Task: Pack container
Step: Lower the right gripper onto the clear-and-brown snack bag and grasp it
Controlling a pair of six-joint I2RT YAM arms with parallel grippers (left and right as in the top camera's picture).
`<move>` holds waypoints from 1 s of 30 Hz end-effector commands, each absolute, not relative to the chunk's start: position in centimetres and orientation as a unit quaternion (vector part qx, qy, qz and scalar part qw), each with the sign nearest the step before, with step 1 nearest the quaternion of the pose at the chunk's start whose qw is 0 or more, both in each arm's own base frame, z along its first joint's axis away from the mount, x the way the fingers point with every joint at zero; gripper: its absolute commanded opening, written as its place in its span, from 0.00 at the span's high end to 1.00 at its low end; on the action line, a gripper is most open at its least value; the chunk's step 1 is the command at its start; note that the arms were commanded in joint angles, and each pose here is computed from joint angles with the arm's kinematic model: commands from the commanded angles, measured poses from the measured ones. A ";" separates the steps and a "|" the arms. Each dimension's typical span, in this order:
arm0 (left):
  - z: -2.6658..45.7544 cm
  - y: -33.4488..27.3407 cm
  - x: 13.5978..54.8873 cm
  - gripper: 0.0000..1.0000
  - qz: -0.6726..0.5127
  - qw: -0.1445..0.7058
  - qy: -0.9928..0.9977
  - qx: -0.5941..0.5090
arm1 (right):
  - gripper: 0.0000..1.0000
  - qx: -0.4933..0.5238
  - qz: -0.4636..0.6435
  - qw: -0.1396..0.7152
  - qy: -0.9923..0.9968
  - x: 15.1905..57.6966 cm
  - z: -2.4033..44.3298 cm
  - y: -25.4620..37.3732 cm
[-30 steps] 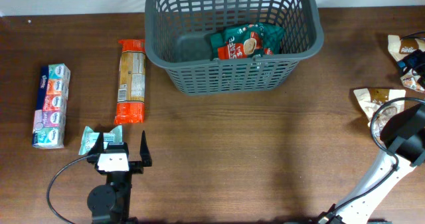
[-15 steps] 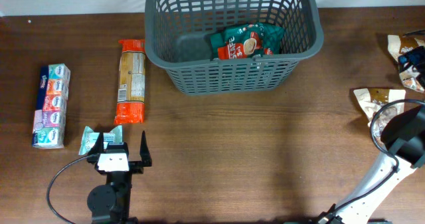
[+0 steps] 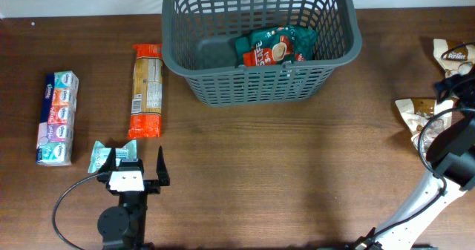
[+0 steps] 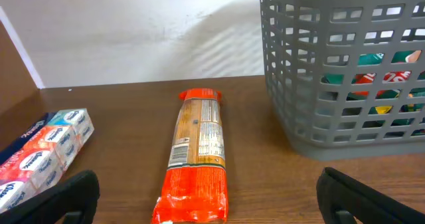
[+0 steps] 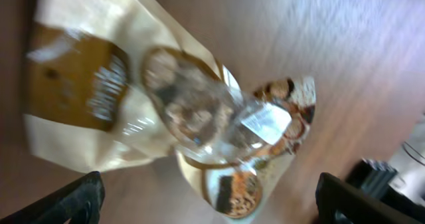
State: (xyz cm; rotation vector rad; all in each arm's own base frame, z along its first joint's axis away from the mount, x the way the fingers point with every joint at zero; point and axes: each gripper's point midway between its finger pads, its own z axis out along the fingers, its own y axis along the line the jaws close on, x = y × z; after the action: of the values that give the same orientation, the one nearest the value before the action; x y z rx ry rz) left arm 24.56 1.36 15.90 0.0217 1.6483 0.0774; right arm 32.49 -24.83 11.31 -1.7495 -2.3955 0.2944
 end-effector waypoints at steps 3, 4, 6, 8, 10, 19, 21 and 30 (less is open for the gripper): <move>15.8 1.4 24.6 0.01 0.041 0.679 0.733 0.015 | 0.01 -0.573 0.112 0.054 -0.810 31.0 14.8 -24.2; 15.7 1.4 24.6 0.01 0.041 0.679 0.733 0.015 | 0.01 -0.564 0.111 0.053 -0.816 31.0 15.0 -24.1; 15.7 1.4 24.6 0.01 0.041 0.679 0.733 0.015 | 0.01 -0.559 0.111 0.053 -0.820 30.7 15.3 -23.9; 15.7 1.4 24.6 0.01 0.041 0.679 0.733 0.015 | 0.01 -0.561 0.110 0.054 -0.819 30.3 15.5 -23.8; 15.7 1.4 24.6 0.01 0.041 0.679 0.733 0.015 | 0.01 -0.563 0.108 0.055 -0.818 29.9 15.7 -23.7; 15.7 1.4 24.6 0.01 0.041 0.679 0.733 0.015 | 0.01 -0.552 0.116 0.090 -0.821 26.8 15.3 -22.6; 15.7 1.4 24.6 0.01 0.041 0.679 0.733 0.015 | 0.01 -0.539 0.123 0.095 -0.828 26.6 14.6 -22.7; 15.7 1.4 24.6 0.01 0.041 0.679 0.733 0.015 | 0.01 -0.439 0.098 0.074 -0.890 28.3 10.5 -23.4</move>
State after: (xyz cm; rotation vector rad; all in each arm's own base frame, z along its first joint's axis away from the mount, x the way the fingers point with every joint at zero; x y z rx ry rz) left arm 24.56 1.36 15.90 0.0217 1.6483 0.0774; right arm 28.48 -23.11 10.23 -1.4721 -2.5716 0.3084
